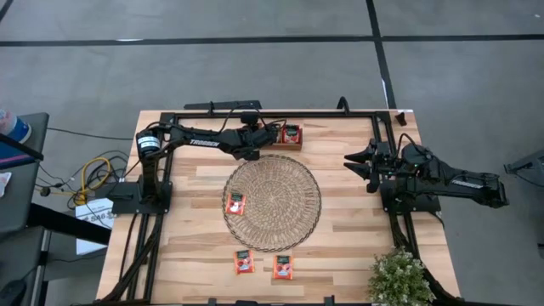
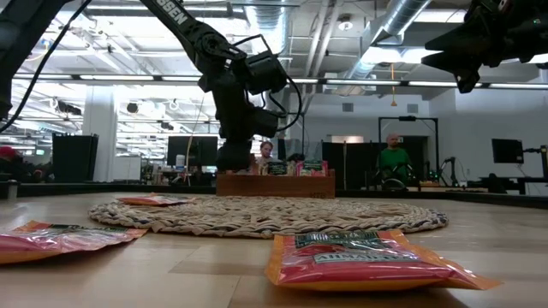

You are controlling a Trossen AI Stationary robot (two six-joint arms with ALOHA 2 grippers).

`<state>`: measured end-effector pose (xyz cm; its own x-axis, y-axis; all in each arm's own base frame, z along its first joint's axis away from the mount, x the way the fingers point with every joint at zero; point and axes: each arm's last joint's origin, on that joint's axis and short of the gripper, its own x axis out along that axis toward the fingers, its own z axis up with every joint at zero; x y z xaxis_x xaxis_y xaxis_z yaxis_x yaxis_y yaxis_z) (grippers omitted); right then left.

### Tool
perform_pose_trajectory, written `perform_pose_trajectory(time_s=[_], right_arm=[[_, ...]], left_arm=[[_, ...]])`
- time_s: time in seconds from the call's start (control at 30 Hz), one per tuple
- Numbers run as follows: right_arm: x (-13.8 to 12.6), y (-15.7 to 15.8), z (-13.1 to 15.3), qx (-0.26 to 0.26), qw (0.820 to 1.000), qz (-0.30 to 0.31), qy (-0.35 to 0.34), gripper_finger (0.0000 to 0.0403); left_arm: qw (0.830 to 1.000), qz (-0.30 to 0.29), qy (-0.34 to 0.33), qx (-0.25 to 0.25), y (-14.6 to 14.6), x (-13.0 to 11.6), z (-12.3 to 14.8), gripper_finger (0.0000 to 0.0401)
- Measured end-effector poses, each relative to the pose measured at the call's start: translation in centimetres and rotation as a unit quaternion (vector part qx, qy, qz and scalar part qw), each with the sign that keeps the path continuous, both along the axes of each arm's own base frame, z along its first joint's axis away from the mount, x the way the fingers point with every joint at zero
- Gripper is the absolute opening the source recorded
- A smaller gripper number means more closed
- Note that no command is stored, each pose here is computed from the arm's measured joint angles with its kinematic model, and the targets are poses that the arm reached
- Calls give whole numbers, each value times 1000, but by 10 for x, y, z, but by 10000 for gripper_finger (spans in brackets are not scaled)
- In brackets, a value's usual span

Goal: Pick & Place Tea
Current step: Put the orange tea bag into the left section of the wooden organizer

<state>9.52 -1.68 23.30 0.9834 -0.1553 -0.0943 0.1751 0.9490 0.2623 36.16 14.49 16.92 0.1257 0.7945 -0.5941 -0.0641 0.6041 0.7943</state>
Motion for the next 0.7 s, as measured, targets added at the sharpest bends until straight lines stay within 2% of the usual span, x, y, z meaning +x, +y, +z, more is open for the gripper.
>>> perform_pose_trajectory(time_s=[0.23,0.47,0.7], right_arm=[[0,0,0,0,1000,0,0,130],[0,0,0,0,1000,0,0,130],[0,0,0,4,1000,0,-1,130]], left_arm=[[1000,0,-6,-5,0,0,0,15],[1000,5,-15,-8,0,0,0,69],[1000,-15,13,-1,0,0,0,124]])
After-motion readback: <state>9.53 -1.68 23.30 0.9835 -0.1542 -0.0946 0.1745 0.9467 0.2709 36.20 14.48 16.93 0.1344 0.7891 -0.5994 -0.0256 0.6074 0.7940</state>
